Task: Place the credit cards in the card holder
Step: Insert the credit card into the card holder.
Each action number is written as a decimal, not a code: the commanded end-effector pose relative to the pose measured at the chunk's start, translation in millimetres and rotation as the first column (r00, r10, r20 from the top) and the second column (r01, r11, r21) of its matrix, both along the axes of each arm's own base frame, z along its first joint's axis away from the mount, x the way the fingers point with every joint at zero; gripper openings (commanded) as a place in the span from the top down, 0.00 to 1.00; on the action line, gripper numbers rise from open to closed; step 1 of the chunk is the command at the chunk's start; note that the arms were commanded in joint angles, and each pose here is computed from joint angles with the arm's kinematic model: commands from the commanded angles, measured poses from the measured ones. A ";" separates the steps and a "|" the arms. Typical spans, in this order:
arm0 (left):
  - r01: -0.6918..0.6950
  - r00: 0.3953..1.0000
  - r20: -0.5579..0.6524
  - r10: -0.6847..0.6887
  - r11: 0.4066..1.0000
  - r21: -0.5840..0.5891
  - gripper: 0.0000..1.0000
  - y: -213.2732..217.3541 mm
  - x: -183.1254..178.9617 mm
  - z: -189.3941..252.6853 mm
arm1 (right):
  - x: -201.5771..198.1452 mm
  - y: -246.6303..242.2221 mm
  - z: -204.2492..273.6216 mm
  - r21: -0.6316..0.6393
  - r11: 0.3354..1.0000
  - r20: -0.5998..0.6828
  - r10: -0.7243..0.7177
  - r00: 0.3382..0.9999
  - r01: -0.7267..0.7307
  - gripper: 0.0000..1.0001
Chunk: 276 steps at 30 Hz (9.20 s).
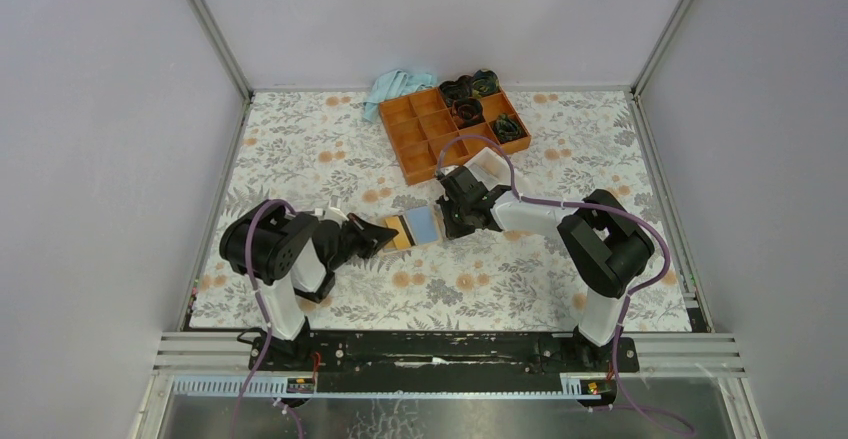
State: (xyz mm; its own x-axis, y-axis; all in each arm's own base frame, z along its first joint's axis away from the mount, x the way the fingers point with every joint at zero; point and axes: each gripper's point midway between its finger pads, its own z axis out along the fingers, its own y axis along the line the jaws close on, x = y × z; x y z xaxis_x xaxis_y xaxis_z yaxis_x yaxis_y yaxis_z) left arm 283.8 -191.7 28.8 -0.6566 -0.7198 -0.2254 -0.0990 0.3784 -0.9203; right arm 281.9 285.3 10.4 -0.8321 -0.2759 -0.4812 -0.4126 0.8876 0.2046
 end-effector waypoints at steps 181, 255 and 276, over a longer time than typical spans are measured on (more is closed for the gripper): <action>0.108 0.994 0.014 -0.108 0.993 -0.044 0.57 -37.8 4.6 -11.6 | 5.6 2.6 -14.1 -0.178 0.978 -0.079 0.098 0.992 -0.111 1.00; 0.204 0.972 -0.222 -0.082 0.766 0.609 0.24 -5.1 7.0 -28.4 | 4.2 11.2 -8.7 -0.140 0.980 -0.090 0.128 0.988 -0.139 1.00; 0.144 0.989 -0.116 -0.093 0.787 0.600 0.22 -11.5 17.6 11.9 | 3.8 14.4 -10.8 -0.127 0.981 -0.097 0.136 0.986 -0.148 1.00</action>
